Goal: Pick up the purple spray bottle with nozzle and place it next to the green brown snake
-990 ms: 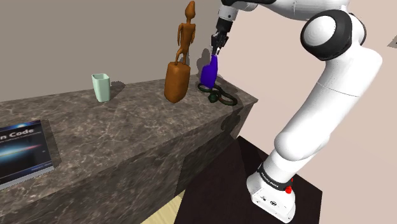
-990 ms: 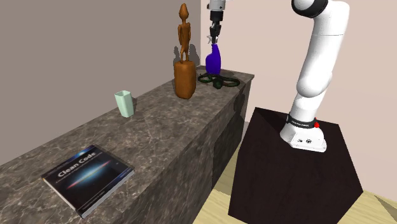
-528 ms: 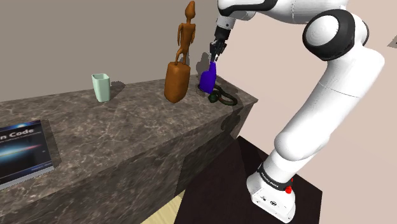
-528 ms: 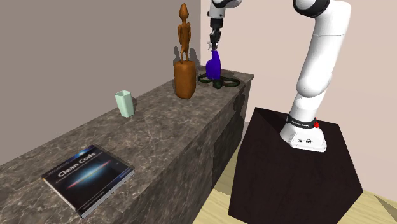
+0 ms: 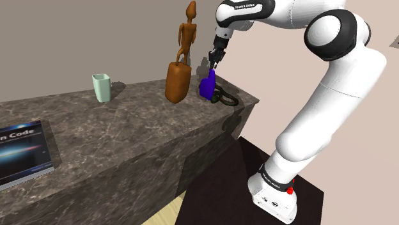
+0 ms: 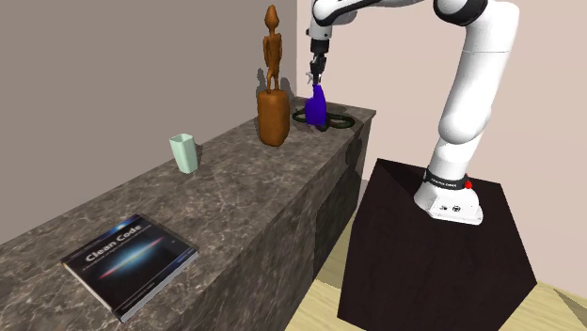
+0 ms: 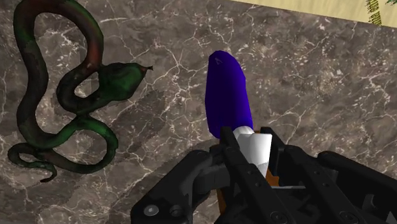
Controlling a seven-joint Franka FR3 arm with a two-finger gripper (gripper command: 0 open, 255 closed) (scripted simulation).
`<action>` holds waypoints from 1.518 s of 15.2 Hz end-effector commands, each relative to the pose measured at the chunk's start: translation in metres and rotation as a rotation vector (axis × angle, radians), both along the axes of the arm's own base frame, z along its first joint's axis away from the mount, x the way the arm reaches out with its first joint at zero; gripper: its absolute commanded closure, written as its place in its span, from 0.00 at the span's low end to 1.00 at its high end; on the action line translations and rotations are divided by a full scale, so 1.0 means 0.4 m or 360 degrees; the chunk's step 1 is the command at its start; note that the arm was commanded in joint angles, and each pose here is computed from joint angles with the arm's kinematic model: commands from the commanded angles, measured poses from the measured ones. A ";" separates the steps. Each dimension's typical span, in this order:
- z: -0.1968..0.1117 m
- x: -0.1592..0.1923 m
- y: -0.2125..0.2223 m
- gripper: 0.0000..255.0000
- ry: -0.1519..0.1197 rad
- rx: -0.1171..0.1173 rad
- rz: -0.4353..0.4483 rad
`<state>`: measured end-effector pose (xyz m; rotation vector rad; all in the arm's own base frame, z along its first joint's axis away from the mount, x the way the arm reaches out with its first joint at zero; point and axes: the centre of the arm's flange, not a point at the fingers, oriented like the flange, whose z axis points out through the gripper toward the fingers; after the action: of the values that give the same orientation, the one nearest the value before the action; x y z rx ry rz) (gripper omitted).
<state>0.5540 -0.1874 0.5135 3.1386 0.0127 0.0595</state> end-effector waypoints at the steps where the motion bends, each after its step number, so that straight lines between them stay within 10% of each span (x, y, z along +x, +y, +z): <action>1: -0.024 0.003 0.000 1.00 -0.0001 0.0000 0.0000; 23: -0.206 0.003 0.000 1.00 -0.0001 0.0000 0.0000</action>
<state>0.5550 -0.1873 0.4309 3.1384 0.0128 0.0600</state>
